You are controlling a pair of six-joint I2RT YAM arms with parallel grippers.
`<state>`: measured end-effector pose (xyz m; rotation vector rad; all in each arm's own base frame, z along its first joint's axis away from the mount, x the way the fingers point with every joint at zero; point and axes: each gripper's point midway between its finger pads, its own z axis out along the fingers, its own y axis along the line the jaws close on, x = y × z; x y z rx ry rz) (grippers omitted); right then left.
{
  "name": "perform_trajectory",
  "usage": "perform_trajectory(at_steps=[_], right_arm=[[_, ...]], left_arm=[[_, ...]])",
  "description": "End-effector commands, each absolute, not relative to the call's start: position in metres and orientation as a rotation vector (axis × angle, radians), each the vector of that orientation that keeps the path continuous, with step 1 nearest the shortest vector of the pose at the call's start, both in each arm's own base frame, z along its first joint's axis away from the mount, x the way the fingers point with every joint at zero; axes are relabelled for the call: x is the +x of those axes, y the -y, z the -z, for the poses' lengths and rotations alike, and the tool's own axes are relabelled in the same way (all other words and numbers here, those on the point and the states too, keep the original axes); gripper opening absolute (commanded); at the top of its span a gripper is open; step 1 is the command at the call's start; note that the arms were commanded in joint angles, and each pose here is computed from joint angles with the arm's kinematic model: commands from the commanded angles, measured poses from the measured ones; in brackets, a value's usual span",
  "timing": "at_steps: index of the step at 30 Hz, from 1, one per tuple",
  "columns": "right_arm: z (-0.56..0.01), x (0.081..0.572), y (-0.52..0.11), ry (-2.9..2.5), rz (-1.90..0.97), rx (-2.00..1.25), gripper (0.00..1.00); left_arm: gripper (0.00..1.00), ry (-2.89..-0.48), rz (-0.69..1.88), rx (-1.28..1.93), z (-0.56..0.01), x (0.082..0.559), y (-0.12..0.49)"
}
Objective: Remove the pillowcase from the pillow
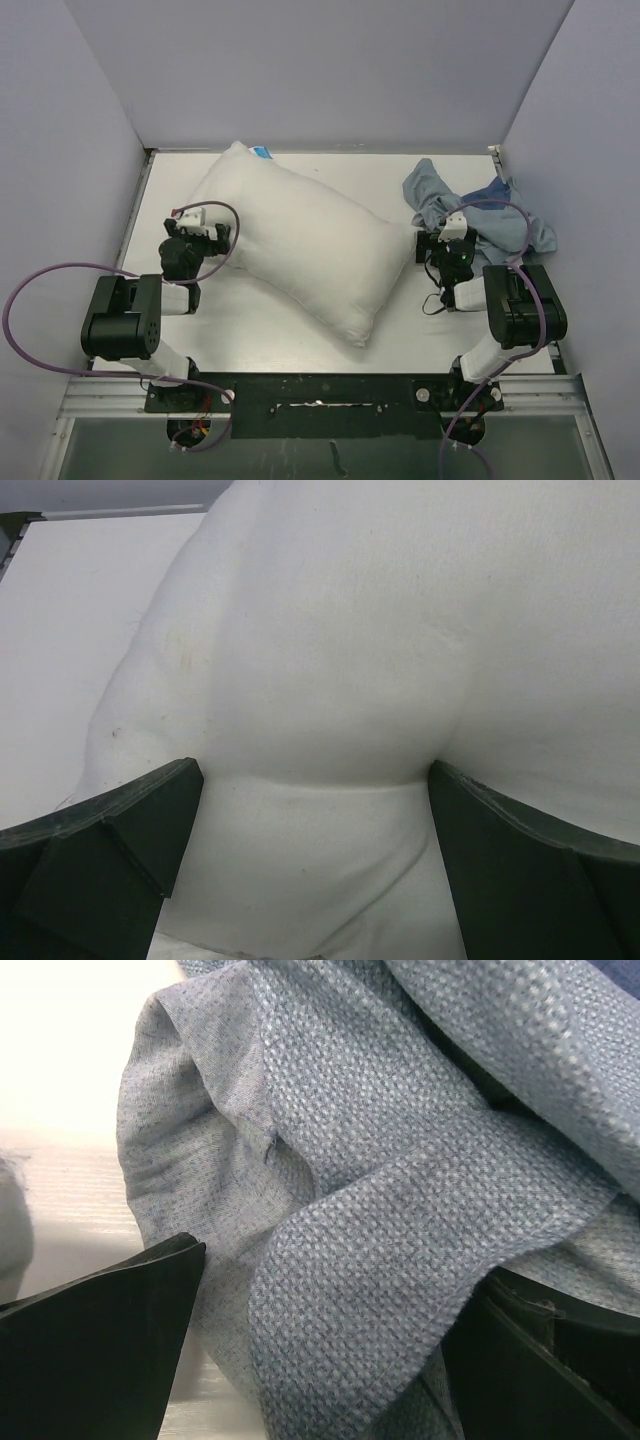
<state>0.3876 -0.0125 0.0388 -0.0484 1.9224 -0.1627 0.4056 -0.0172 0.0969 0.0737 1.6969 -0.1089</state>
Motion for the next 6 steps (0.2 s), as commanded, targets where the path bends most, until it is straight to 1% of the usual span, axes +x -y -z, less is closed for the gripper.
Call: perform_trajectory(at_steps=[1, 6], right_arm=[[-0.0488, 0.3915, 0.0125, -1.881, 0.177, -0.06, 0.98], [-0.0489, 0.3916, 0.0123, -1.881, 0.176, -0.061, 0.98]], left_arm=[[0.98, -1.859, 0.054, 0.052, -0.053, 0.3924, 0.0077], [0.98, -1.853, 0.052, 0.053, -0.0542, 0.3911, 0.0075]])
